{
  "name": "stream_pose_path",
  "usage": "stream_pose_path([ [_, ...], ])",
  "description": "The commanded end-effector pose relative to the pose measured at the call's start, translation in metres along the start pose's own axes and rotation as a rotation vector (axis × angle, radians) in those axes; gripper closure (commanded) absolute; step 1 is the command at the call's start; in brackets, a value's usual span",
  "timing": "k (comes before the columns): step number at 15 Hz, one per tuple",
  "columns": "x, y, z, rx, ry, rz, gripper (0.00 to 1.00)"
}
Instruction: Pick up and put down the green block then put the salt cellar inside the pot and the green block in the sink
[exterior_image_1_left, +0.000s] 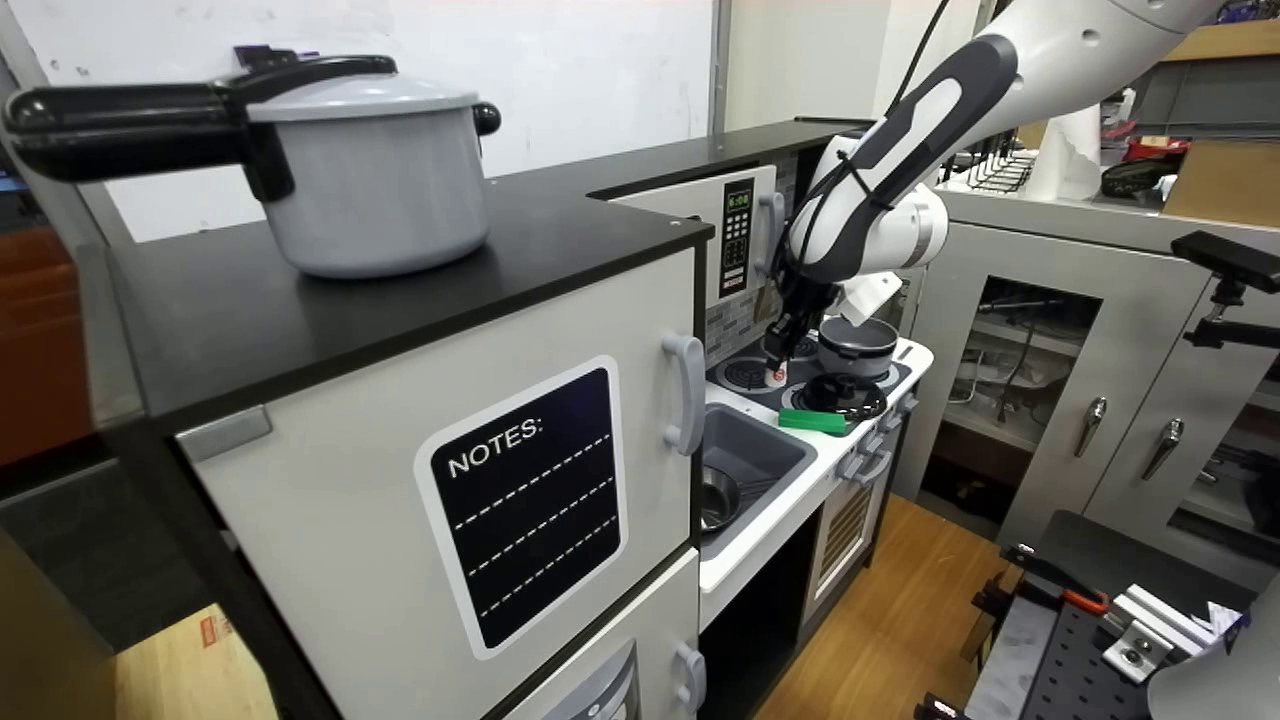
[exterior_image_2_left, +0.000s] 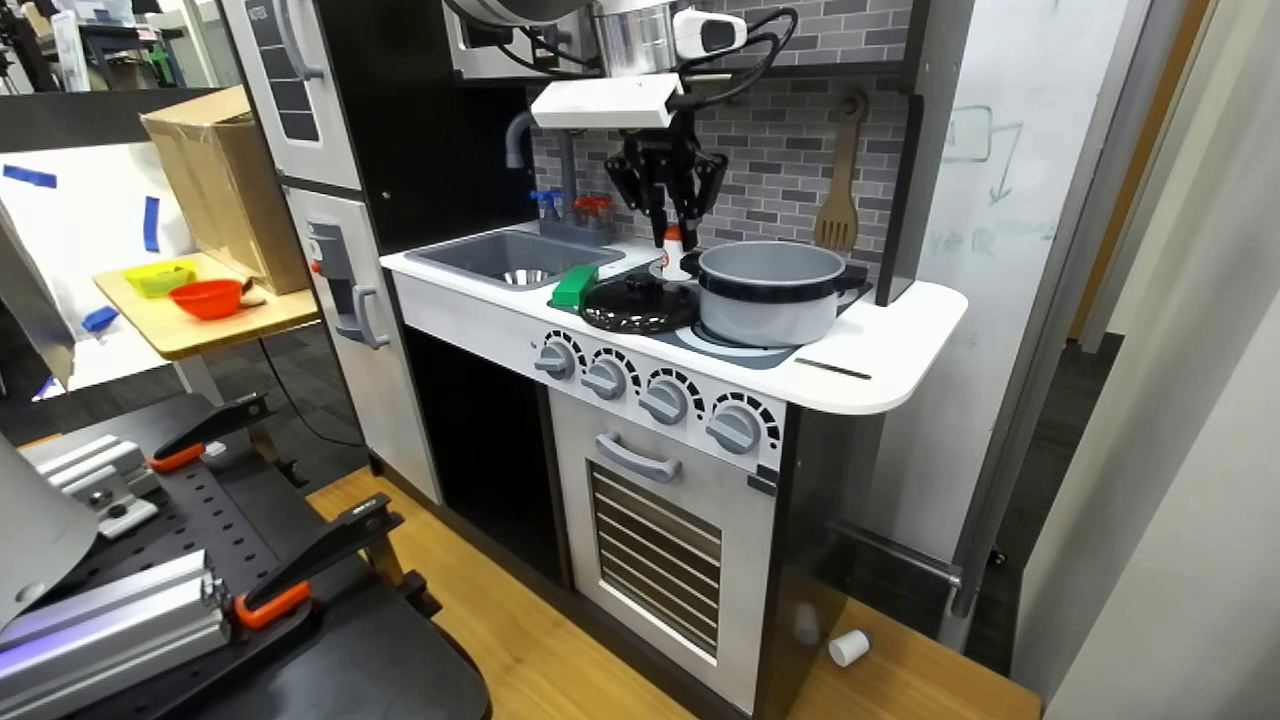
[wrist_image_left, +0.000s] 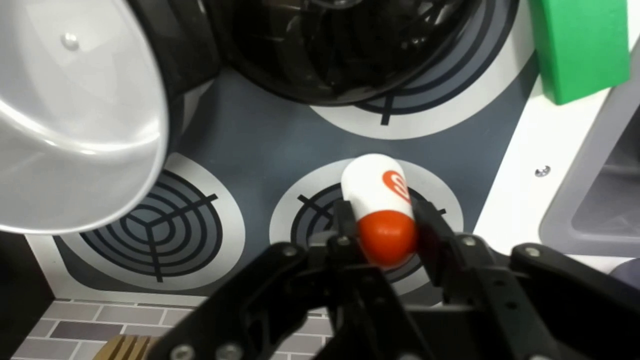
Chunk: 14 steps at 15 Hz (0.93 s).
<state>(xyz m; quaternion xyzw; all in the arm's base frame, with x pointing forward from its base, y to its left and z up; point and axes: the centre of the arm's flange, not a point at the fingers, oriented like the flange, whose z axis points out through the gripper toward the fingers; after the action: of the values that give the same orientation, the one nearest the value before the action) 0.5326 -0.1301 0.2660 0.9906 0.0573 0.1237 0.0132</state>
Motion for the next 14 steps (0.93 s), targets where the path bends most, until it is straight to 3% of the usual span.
stream_pose_path([
  [1, -0.002, 0.002, -0.006, 0.022, 0.009, -0.008, 0.9],
  [14, -0.053, -0.001, -0.07, 0.018, -0.052, -0.074, 0.92],
])
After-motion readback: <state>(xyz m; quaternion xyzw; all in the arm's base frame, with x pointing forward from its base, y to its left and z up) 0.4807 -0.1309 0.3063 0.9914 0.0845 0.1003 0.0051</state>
